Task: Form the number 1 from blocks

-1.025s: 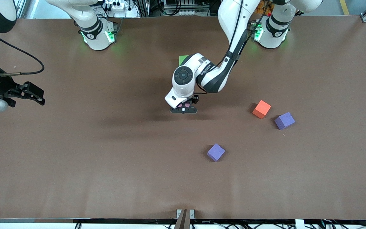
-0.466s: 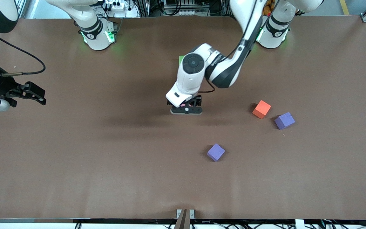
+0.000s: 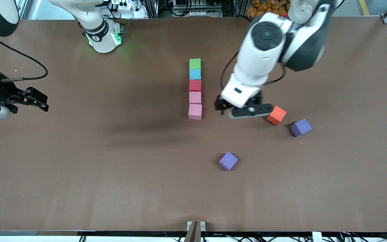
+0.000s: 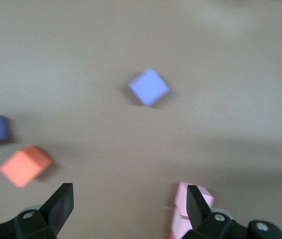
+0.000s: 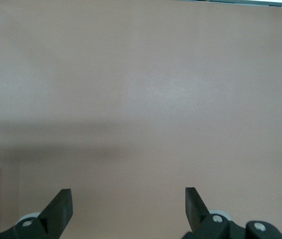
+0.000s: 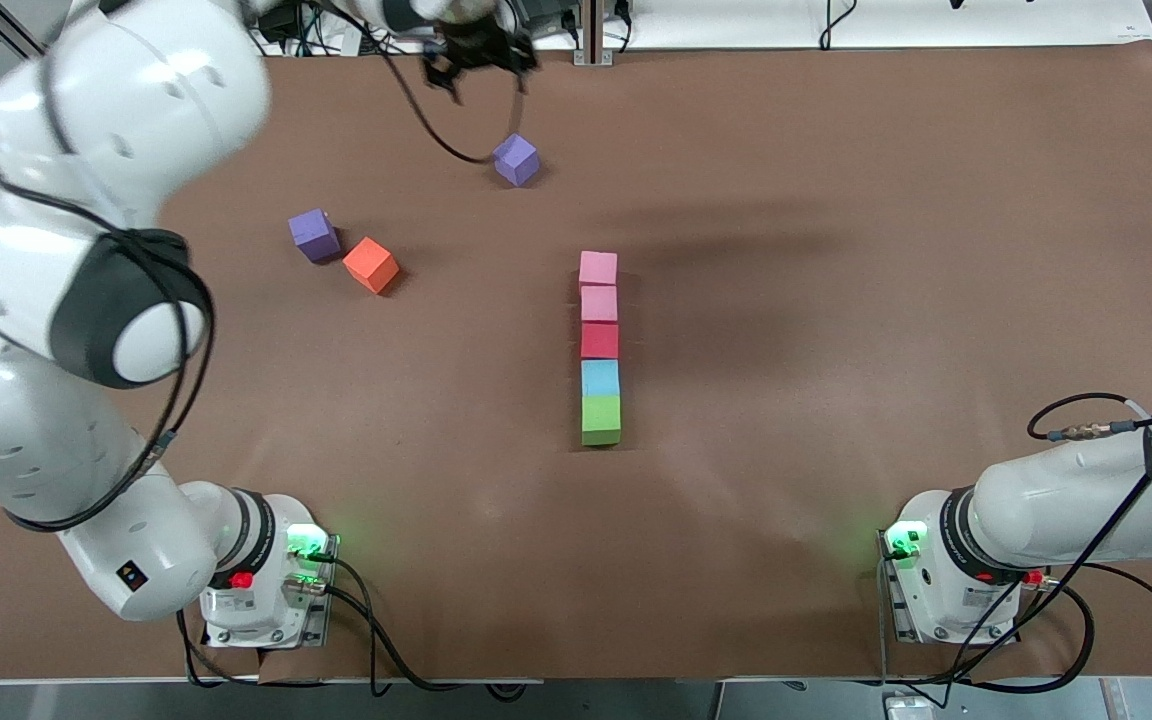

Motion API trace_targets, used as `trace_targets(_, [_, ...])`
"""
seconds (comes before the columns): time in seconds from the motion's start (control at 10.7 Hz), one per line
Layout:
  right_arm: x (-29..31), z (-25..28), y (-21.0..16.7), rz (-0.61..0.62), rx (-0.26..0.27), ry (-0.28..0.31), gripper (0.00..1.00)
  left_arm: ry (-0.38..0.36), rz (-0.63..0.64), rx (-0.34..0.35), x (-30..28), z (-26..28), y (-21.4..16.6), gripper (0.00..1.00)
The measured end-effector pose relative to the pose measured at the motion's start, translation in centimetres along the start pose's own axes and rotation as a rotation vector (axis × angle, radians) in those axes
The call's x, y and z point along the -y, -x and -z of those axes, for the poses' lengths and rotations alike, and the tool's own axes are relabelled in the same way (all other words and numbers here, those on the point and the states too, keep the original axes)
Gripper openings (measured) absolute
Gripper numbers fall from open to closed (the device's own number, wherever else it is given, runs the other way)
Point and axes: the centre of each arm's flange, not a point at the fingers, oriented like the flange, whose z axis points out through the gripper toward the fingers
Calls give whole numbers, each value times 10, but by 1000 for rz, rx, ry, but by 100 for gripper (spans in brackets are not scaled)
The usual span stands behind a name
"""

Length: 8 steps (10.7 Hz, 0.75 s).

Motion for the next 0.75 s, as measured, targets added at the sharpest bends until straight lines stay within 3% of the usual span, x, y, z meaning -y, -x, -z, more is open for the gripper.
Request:
trace_targets(0.37, [0, -1, -1, 1, 1, 0, 100, 9, 39, 27, 138, 48, -66, 100])
trace_targets(0.75, [1, 0, -1, 2, 1, 0, 100, -1, 23, 36, 233, 92, -80, 100])
